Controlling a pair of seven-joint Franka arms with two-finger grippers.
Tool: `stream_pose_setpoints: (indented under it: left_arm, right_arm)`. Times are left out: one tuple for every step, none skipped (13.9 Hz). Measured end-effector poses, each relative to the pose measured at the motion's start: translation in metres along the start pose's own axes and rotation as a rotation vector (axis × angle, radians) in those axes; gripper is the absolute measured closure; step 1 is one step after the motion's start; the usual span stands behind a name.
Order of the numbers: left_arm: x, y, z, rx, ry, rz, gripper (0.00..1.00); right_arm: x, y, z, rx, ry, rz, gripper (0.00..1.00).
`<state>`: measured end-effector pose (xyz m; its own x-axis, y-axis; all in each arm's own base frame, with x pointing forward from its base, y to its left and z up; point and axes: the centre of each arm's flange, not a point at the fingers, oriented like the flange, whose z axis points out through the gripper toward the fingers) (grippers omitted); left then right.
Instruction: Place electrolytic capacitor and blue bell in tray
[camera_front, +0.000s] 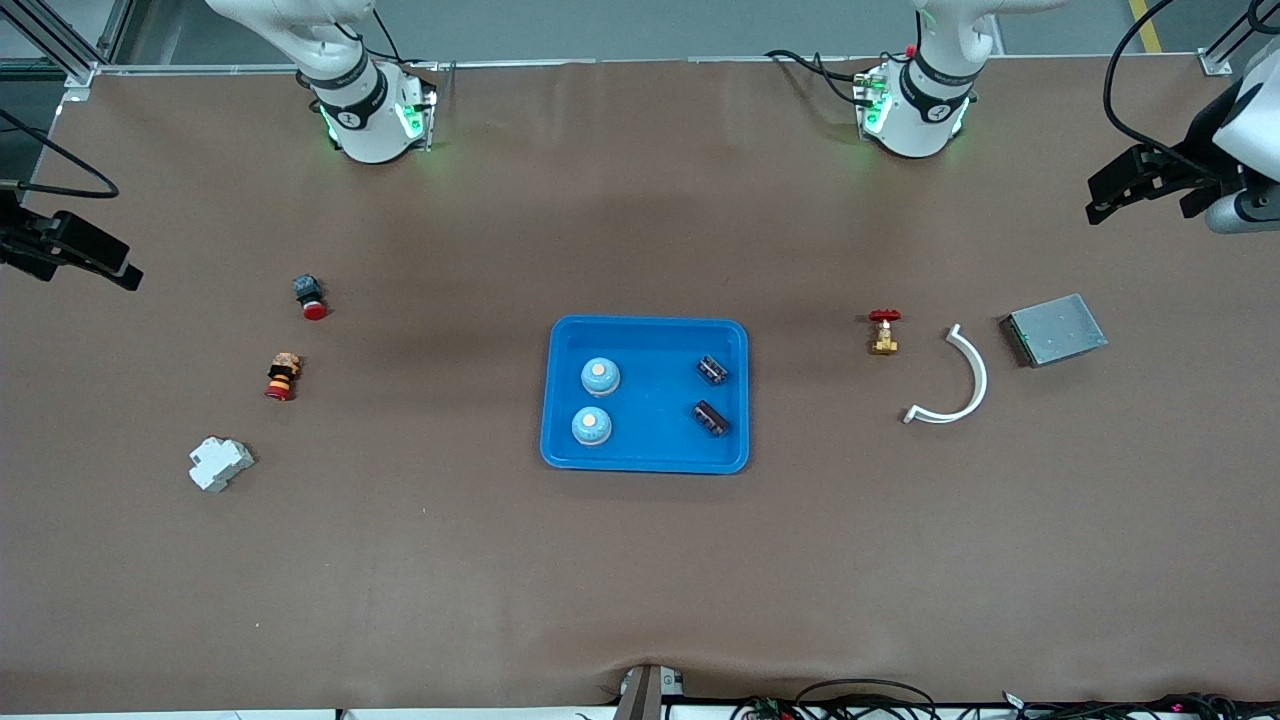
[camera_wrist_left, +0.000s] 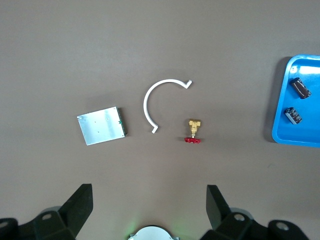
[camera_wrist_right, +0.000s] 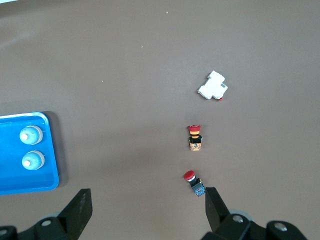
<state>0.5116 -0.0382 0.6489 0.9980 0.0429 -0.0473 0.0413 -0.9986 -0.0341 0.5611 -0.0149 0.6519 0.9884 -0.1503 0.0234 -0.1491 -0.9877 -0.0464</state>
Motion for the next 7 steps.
stream_pose_setpoints:
  left_arm:
    - [0.0,0.0,0.0,0.0,0.0,0.0,0.0]
    - [0.0,0.0,0.0,0.0,0.0,0.0,0.0]
    - [0.0001,0.0,0.0002,0.0,0.0,0.0,0.0]
    - [0.0003,0.0,0.0004,0.0,-0.001,0.0,0.0]
    - [0.0004,0.0,0.0007,0.0,-0.001,0.0,0.0]
    - [0.0007,0.0,0.001,0.0,-0.002,0.0,0.0]
    - [0.0009,0.0001,0.0013,0.0,-0.003,0.0,0.0]
  right_arm:
    - [0.0,0.0,0.0,0.0,0.0,0.0,0.0]
    - [0.0,0.0,0.0,0.0,0.0,0.0,0.0]
    - [0.0,0.0,0.0,0.0,0.0,0.0,0.0]
    - [0.0,0.0,0.0,0.0,0.0,0.0,0.0]
    - [0.0,0.0,0.0,0.0,0.0,0.0,0.0]
    - [0.0,0.0,-0.0001,0.0,0.0,0.0,0.0]
    - [-0.0001,0.0,-0.0001,0.0,0.0,0.0,0.0]
